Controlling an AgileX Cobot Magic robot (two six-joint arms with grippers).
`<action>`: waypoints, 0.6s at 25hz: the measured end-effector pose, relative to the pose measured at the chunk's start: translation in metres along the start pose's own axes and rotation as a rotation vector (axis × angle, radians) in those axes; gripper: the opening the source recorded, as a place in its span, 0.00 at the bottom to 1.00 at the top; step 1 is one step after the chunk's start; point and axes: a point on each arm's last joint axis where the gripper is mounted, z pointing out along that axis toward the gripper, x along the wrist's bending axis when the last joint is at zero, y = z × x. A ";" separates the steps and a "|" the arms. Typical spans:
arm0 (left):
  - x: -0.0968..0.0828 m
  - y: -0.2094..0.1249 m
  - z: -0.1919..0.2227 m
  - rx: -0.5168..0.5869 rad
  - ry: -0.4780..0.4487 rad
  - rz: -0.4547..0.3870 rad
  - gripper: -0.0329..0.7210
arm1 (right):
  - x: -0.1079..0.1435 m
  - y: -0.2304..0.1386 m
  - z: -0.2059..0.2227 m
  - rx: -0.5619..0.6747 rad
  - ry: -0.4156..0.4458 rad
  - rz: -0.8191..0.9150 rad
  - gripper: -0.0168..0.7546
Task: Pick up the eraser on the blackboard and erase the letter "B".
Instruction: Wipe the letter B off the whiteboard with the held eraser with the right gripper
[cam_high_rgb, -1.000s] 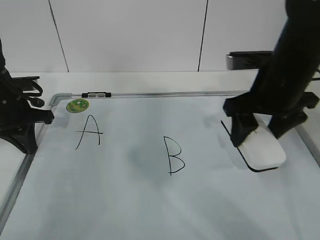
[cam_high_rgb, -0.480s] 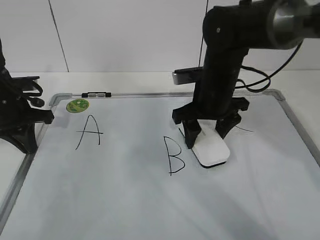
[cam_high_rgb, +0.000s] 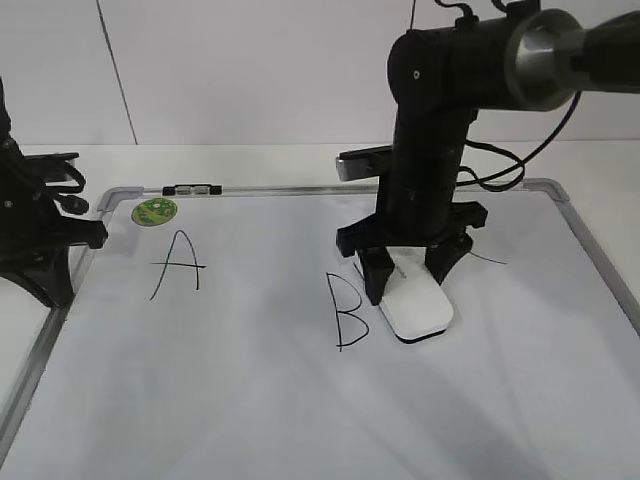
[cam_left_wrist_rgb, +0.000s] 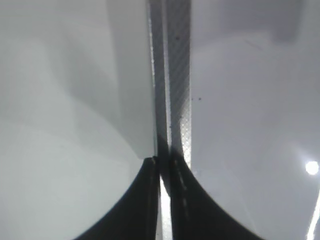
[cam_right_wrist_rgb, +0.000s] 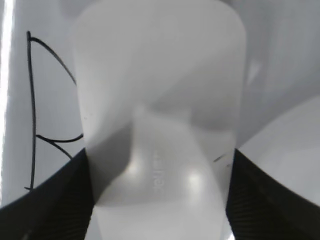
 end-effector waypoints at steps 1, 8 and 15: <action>0.000 0.000 0.000 0.002 0.000 0.000 0.07 | 0.002 0.000 0.000 0.001 -0.009 -0.008 0.73; 0.000 0.000 0.000 0.005 0.001 0.000 0.07 | 0.062 -0.006 0.003 -0.018 -0.017 -0.150 0.73; 0.000 0.000 0.000 0.005 0.001 0.000 0.07 | 0.111 -0.015 0.004 -0.029 0.018 -0.246 0.73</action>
